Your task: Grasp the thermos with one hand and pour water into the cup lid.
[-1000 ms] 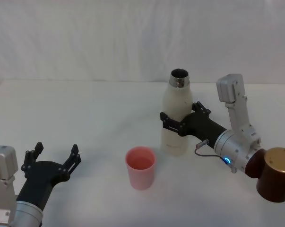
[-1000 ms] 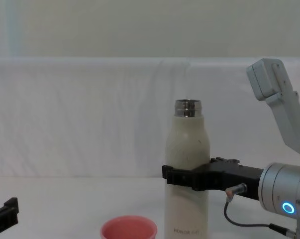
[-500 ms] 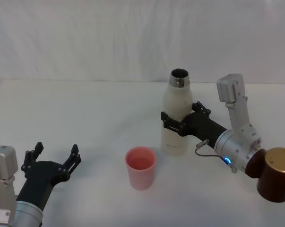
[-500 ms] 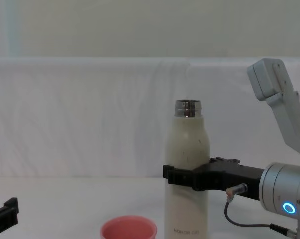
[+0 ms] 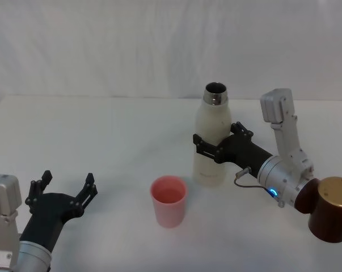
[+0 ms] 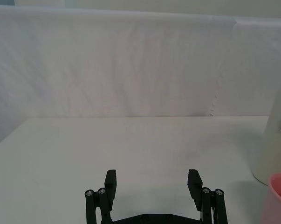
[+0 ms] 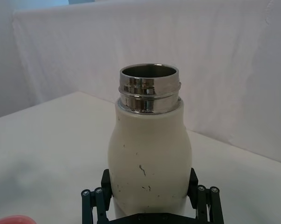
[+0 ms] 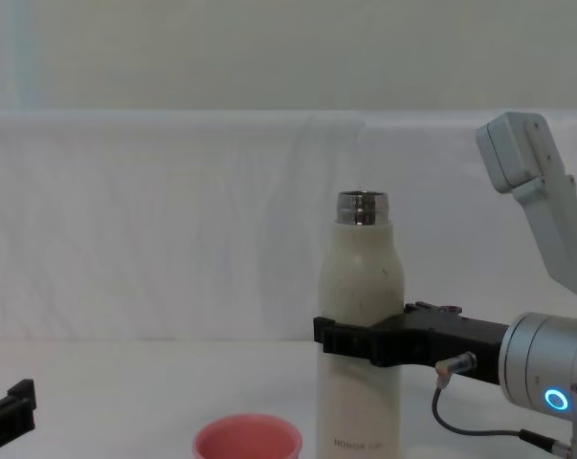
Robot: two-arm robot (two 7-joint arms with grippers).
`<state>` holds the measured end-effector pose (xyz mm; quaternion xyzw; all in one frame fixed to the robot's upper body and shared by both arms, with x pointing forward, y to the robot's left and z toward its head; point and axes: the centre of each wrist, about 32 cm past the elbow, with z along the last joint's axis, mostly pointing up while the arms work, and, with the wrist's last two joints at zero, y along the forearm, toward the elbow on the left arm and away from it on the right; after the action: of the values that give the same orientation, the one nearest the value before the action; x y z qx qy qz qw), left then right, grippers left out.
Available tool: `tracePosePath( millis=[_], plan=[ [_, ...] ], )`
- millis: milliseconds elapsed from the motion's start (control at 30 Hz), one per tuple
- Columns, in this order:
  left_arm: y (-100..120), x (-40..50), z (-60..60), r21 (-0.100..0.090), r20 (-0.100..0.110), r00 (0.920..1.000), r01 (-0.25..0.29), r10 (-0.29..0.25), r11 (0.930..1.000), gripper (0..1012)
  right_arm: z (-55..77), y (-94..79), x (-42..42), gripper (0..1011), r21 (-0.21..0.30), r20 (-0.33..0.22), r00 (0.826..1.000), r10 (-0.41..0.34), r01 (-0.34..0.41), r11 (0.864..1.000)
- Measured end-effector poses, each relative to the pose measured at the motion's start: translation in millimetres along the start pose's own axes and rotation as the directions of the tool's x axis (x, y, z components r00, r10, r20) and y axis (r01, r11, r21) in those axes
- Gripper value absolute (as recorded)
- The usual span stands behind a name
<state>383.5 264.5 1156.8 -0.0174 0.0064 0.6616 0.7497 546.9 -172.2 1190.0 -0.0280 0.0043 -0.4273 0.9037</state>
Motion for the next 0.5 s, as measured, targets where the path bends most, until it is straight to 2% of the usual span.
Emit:
tracePosePath(
  millis=[233,500],
  plan=[
    [0,0.0,0.0,0.000,0.000,1.0000,0.000,0.000,1.0000,1001,0.1,-2.4,-1.8,956,0.004,0.001,1.000,-0.011,0.011,1.000],
    [0,0.0,0.0,0.000,0.000,1.0000,0.000,0.000,1.0000,1001,3.8,-15.6,-2.8,956,0.024,0.018,0.999,-0.047,0.047,0.999]
  ],
)
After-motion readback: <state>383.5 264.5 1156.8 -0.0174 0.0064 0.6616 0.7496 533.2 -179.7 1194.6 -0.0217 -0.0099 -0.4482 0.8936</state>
